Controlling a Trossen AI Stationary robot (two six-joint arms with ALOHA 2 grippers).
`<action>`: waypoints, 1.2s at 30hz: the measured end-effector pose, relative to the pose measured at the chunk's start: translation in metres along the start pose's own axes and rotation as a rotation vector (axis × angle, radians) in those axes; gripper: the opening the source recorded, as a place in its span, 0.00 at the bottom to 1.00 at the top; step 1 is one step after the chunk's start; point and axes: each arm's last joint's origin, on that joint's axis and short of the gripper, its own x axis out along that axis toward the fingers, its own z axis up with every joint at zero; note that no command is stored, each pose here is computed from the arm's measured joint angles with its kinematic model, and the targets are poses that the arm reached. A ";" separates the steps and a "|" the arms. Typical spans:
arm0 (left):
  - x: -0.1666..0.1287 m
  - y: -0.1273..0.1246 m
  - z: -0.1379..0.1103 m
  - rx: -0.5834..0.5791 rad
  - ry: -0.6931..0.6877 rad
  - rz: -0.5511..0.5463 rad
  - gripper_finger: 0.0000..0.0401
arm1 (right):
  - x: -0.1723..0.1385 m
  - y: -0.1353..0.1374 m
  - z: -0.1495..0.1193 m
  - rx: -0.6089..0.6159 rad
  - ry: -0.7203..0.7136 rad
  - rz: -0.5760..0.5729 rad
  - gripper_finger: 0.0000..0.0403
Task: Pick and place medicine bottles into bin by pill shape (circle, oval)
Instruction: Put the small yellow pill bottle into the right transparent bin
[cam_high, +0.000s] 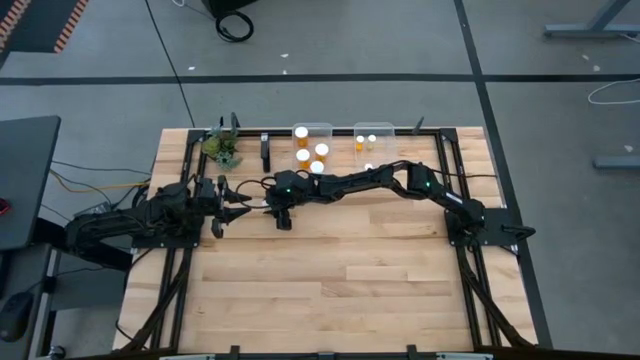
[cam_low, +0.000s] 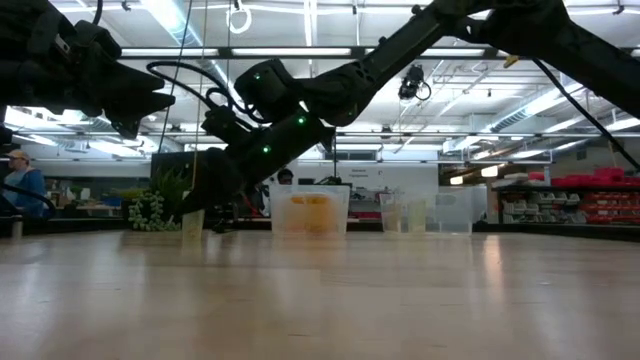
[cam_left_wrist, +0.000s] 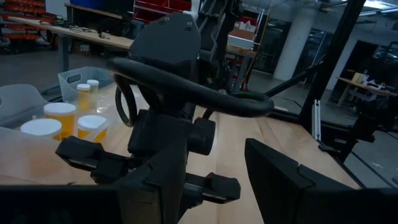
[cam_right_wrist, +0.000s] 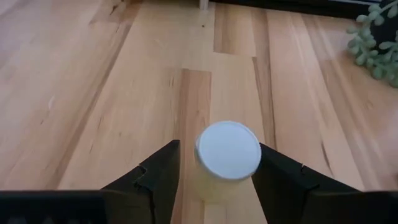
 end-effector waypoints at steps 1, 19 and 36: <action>0.000 0.000 0.000 0.000 0.000 0.000 0.43 | 0.000 0.000 0.000 0.003 0.000 0.000 0.48; 0.000 0.000 0.000 0.000 0.001 0.000 0.43 | 0.000 -0.003 0.000 0.014 0.002 -0.016 0.33; 0.000 0.000 0.000 0.000 0.001 0.000 0.43 | -0.012 -0.012 0.012 0.050 -0.006 -0.031 0.32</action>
